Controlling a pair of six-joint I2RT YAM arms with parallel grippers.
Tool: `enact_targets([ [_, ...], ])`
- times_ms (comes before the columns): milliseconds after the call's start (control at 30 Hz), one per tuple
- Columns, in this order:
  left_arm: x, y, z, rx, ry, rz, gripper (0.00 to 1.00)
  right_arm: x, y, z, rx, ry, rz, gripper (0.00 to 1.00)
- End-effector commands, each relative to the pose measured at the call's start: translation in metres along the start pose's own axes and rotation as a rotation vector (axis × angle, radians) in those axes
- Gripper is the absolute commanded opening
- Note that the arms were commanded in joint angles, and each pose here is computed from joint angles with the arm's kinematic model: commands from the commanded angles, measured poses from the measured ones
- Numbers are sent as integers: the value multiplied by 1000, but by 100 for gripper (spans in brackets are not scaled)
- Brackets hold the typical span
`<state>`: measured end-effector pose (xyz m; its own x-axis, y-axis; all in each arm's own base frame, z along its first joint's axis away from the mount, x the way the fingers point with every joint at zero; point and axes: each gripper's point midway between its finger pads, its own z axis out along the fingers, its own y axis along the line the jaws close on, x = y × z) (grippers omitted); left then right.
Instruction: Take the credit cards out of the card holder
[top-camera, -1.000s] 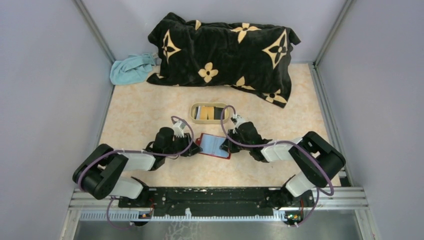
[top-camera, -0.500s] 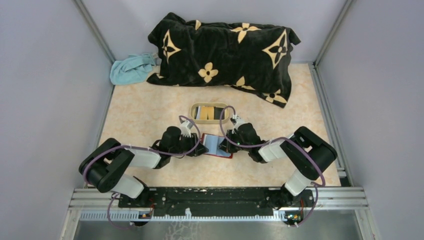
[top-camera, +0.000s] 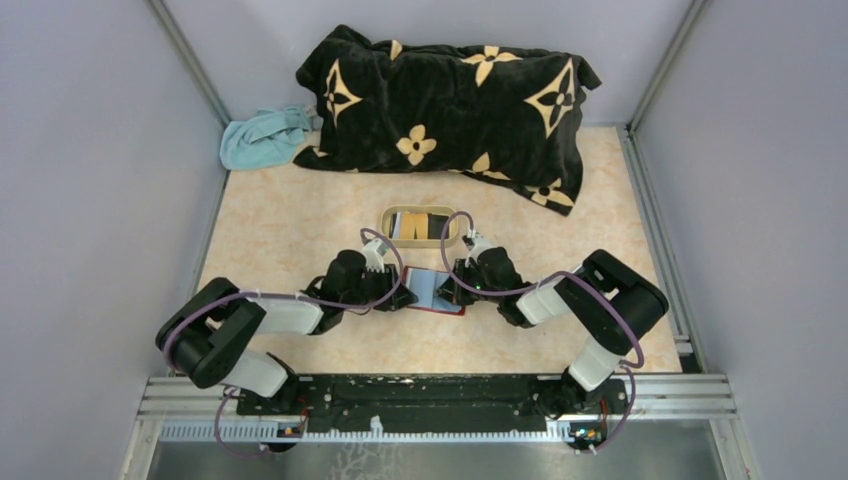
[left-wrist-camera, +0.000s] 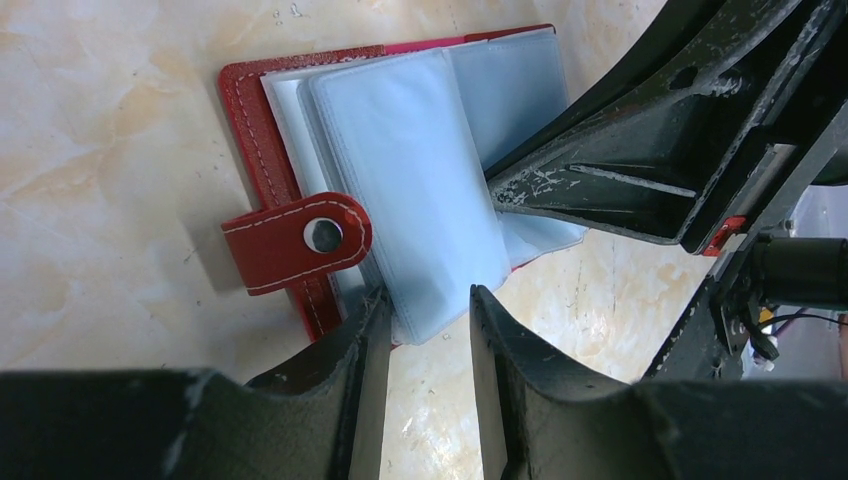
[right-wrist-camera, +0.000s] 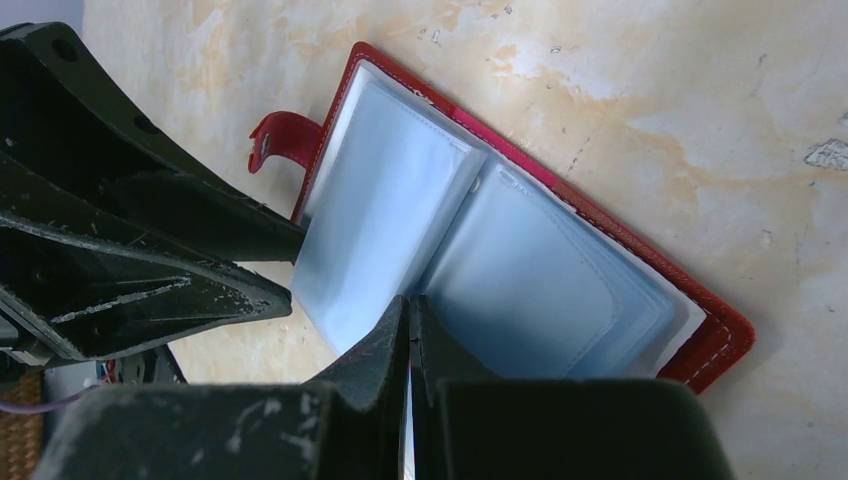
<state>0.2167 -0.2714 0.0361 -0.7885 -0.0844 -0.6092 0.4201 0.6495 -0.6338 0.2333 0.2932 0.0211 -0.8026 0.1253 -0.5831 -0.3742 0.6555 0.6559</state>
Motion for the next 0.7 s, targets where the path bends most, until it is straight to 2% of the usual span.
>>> enact_targets([
  [0, -36, -62, 3, 192, -80, 71, 40, 26, -14, 2, 44, 80, 8, 0],
  [433, -40, -92, -3, 252, -94, 88, 40, 27, -15, 4, 42, 81, 6, 0],
  [667, -41, -92, -1, 241, -92, 90, 40, 29, -16, 6, 39, 86, 11, 0],
])
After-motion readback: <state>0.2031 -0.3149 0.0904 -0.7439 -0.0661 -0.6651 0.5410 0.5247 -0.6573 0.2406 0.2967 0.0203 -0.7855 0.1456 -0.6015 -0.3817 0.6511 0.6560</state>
